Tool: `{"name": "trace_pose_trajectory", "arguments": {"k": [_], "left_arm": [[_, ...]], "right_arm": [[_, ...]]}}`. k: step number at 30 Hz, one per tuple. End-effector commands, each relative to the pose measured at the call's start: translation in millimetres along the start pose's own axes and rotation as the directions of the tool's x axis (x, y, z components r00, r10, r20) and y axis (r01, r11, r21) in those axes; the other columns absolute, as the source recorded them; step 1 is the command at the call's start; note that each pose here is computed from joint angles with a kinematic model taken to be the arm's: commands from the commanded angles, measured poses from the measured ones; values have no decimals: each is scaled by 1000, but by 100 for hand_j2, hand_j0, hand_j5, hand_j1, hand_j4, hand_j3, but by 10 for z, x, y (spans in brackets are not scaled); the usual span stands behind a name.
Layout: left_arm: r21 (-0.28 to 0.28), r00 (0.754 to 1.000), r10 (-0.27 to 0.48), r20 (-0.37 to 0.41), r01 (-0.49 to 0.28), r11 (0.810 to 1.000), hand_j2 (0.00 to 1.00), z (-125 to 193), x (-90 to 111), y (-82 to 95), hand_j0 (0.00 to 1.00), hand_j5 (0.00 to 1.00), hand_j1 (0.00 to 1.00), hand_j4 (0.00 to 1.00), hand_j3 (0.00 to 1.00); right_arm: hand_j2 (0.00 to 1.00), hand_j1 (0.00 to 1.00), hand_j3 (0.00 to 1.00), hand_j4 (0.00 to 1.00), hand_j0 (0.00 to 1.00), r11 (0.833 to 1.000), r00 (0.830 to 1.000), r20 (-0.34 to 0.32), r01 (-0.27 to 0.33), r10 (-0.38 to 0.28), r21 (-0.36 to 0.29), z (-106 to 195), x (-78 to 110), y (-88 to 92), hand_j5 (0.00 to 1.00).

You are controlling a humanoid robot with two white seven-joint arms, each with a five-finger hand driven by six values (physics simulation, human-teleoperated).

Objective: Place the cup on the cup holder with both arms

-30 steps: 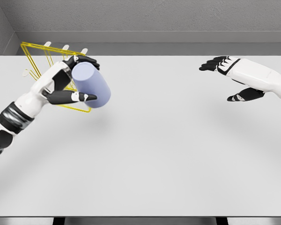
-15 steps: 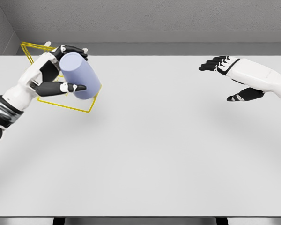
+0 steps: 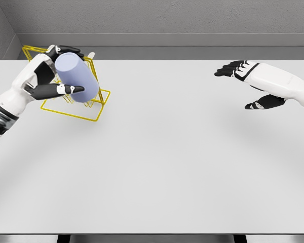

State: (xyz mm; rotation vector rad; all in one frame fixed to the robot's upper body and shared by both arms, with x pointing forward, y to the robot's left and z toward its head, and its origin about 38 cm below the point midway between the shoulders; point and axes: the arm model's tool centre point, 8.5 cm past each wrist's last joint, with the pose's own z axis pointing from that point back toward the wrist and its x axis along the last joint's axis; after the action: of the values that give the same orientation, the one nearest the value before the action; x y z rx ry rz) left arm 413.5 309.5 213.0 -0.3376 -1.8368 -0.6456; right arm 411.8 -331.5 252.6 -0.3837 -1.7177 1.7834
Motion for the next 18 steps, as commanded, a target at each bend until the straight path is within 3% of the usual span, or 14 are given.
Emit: {"name": "trace_pose_trajectory", "arguments": {"k": [1, 18], "left_arm": [[4, 1000, 2, -1, -2, 1000, 61, 3, 0, 12, 61, 61, 61, 61, 61], [36, 1000, -3, -17, 4, 999, 62, -9, -42, 131, 62, 62, 62, 62, 62]], "right_arm": [[100, 100, 100, 100, 100, 1000, 1000, 0, 5, -5, -4, 4, -1, -8, 100], [100, 100, 100, 100, 100, 1000, 1000, 1, 6, -6, -5, 0, 1, -6, 100]]}}
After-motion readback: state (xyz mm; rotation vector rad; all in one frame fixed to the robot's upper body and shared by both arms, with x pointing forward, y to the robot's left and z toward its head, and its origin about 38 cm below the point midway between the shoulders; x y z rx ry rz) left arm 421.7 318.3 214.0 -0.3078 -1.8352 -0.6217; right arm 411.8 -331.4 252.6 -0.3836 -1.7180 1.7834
